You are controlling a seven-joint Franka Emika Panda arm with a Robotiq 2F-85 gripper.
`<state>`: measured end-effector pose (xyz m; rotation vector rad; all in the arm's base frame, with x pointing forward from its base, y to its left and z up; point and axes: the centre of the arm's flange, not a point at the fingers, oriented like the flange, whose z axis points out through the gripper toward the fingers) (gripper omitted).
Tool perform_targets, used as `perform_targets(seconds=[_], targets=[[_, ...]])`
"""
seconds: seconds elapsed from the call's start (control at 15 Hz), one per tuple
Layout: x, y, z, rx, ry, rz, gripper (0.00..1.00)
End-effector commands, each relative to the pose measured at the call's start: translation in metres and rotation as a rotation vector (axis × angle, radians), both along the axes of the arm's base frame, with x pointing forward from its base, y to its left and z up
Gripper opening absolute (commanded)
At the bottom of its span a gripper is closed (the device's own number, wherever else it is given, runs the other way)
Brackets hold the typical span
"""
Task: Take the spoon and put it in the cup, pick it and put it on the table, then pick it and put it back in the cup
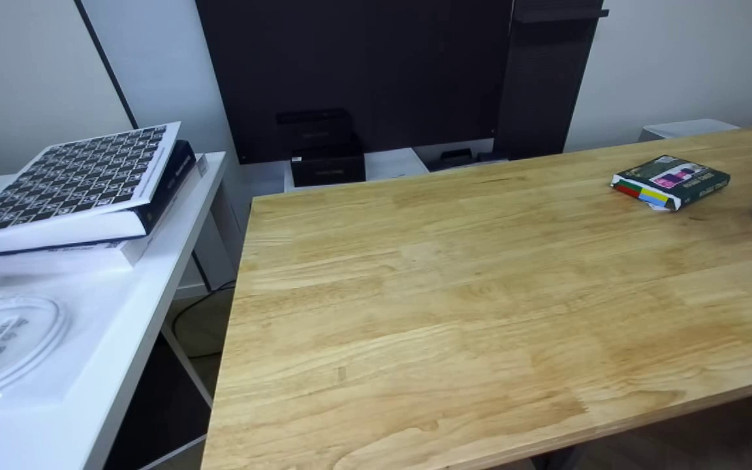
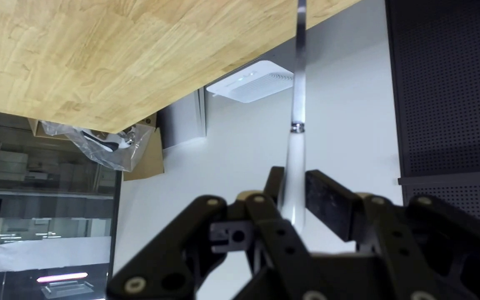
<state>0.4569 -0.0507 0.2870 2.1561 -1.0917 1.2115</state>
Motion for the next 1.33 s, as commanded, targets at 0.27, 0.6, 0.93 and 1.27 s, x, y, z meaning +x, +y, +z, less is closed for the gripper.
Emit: perform_targets(seconds=[0.27,0.6,0.93,1.27], targets=[[0.006,-0.008,-0.033,-0.005,-0.042,0.011,0.05],[0.002,-0.006,-0.055,-0.003,-0.016,0.020,0.05],[-0.004,-0.003,-0.074,0.006,0.015,0.019,0.05],[-0.011,0.000,-0.097,0.014,0.064,0.017,0.05]])
